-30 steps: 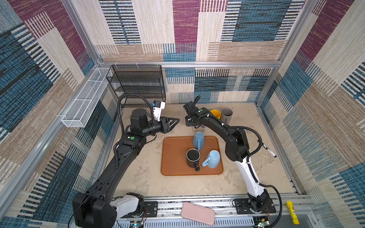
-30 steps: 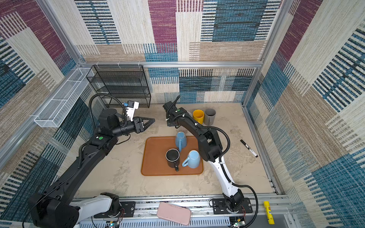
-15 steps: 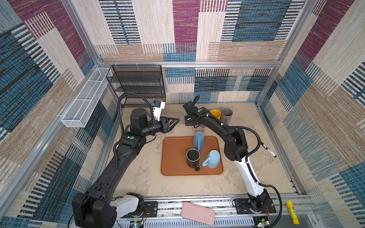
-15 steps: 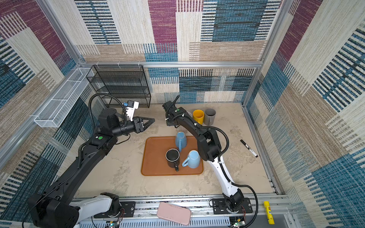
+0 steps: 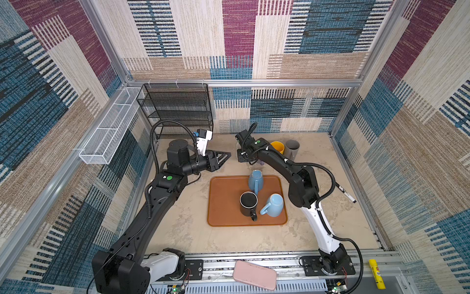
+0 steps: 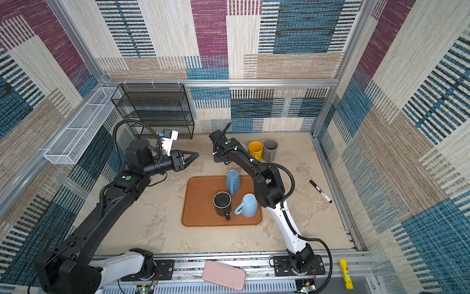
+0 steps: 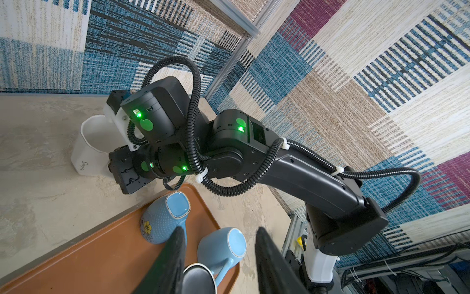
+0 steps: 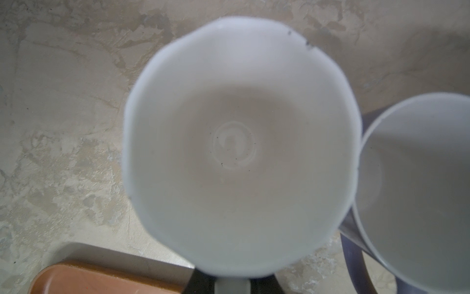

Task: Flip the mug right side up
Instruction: 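Lower the upright white mug onto the table with the right gripper, then open and raise the right gripper off the white mug's handle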

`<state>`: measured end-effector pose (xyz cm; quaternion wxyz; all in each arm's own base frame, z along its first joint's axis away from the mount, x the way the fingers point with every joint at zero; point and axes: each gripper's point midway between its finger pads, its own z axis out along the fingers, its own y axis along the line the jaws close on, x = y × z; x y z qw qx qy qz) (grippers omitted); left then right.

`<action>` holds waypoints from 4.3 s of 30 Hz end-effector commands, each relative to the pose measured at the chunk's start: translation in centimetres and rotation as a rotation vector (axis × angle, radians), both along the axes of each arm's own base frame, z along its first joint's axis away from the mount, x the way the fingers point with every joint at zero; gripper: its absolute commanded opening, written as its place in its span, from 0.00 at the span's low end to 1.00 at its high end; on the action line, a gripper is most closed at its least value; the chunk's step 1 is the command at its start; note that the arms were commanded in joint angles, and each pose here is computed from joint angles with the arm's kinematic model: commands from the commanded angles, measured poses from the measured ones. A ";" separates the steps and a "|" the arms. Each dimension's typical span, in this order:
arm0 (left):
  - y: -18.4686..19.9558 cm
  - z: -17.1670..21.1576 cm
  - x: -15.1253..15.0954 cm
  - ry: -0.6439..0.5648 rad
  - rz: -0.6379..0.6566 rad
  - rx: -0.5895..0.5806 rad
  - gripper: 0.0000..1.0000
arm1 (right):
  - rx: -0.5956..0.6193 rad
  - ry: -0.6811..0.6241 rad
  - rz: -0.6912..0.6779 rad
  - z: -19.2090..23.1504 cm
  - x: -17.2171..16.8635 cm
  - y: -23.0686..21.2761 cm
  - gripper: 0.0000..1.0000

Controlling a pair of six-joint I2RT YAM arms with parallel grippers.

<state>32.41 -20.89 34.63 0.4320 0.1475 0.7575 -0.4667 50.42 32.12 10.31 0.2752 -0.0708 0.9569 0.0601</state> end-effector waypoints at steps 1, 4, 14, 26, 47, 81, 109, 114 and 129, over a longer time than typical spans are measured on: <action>0.1 0.5 0.0 -0.058 -0.005 0.026 0.42 | 0.020 -0.021 0.011 0.9 0.2 0.5 0.00; 0.1 0.6 0.0 -0.059 -0.003 0.025 0.42 | 0.023 -0.013 0.022 0.6 0.1 0.7 0.00; 0.1 0.4 -0.1 -0.055 -0.003 0.027 0.43 | 0.031 0.008 0.042 0.0 -0.1 1.1 0.00; 0.2 0.1 -0.1 -0.052 -0.002 0.031 0.43 | 0.038 0.021 0.060 -0.2 -0.2 1.4 0.02; 0.2 0.1 -0.2 -0.054 0.000 0.033 0.44 | 0.038 0.024 0.071 -0.4 -0.3 1.5 0.16; 0.6 -0.1 -0.4 -0.054 0.018 0.049 0.45 | 0.067 -0.003 0.067 1.4 -0.4 1.5 0.26; 0.7 -0.3 -0.2 -0.051 0.030 0.062 0.45 | 0.116 -0.092 0.078 5.7 -0.8 1.2 0.25; 0.8 -0.6 0.0 -0.044 0.039 0.069 0.45 | 0.159 -0.170 0.082 8.0 -1.2 0.9 0.26; 3.0 -3.4 2.7 0.081 0.207 0.198 0.46 | 0.171 -0.365 0.064 15.0 -2.5 -1.8 0.36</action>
